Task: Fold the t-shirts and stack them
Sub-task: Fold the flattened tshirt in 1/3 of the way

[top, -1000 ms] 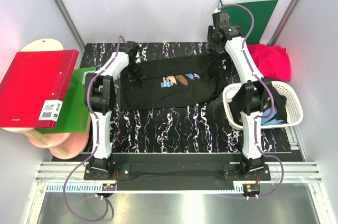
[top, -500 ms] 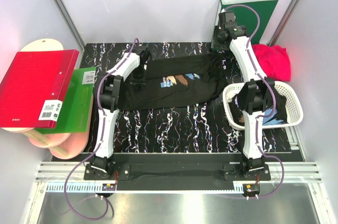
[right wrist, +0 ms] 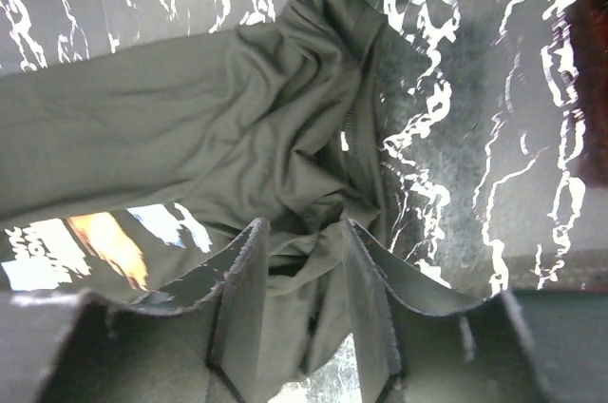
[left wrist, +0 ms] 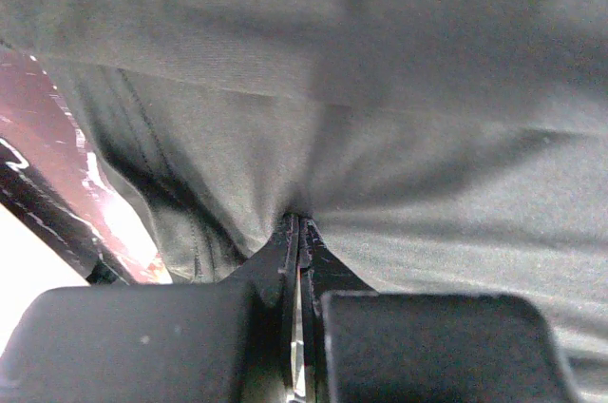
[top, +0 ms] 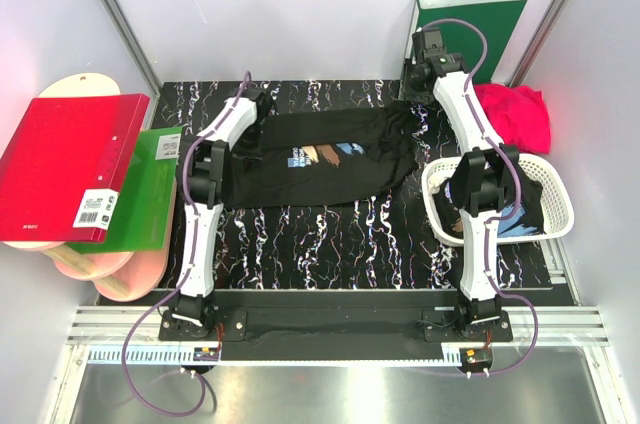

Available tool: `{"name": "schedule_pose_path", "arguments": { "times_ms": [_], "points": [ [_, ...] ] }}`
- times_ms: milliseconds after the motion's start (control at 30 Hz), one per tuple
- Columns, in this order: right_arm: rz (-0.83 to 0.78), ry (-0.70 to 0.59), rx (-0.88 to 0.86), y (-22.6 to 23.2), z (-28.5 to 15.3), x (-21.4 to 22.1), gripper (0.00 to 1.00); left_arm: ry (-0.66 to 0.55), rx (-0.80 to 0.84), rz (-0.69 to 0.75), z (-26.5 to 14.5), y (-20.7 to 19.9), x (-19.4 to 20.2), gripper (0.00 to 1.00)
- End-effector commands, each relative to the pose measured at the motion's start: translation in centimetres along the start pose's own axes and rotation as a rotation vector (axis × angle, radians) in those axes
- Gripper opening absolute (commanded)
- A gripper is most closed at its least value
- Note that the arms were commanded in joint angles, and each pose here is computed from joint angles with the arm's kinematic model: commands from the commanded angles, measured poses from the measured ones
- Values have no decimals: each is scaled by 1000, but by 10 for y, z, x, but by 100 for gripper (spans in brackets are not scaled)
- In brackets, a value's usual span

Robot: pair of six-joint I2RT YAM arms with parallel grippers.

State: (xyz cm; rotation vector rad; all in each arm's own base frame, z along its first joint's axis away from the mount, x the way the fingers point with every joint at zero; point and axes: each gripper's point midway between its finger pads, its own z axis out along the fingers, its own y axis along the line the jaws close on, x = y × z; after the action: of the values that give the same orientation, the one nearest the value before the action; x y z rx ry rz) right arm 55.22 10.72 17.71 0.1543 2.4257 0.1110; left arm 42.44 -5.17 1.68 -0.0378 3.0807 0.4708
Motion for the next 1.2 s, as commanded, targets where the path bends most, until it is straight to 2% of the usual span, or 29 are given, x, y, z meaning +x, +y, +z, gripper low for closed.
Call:
{"name": "schedule_pose_path", "arguments": {
  "times_ms": [0, 33, 67, 100, 133, 167, 200, 400, 833, 1000, 1167],
  "points": [
    [11, 17, -59, 9, -18, 3, 41, -31, -16, -40, 3, 22, -16, 0],
    [14, 37, -81, 13, -16, 8, 32, -44, -2, -45, -2, 21, -18, 10],
    [18, 56, -108, 17, -16, 13, 3, -51, 13, -48, -6, 20, -19, 21],
    [23, 84, -124, 20, -12, 21, 0, -64, 46, -55, -13, 16, -20, 37],
    [30, 108, -166, 27, -12, 26, 0, -77, 62, -59, -17, 14, -22, 68],
    [40, 128, -184, 31, -10, 32, 0, -83, 71, -59, -22, 14, -21, 87],
    [48, 145, -199, 33, -8, 36, 0, -117, 94, -64, -33, 12, -25, 99],
    [80, 244, -302, 57, 1, 61, 0, -243, 178, -87, -75, 3, -32, 99],
    [121, 544, -237, 46, 35, 157, 0, -321, 197, -88, -114, 2, -25, 99],
    [106, 621, -173, 35, 26, 177, 0, -346, 198, -92, -125, 7, -25, 99],
    [108, 678, -109, 20, -2, 194, 0, -348, 195, -98, -127, 9, -23, 99]
  ]
}}
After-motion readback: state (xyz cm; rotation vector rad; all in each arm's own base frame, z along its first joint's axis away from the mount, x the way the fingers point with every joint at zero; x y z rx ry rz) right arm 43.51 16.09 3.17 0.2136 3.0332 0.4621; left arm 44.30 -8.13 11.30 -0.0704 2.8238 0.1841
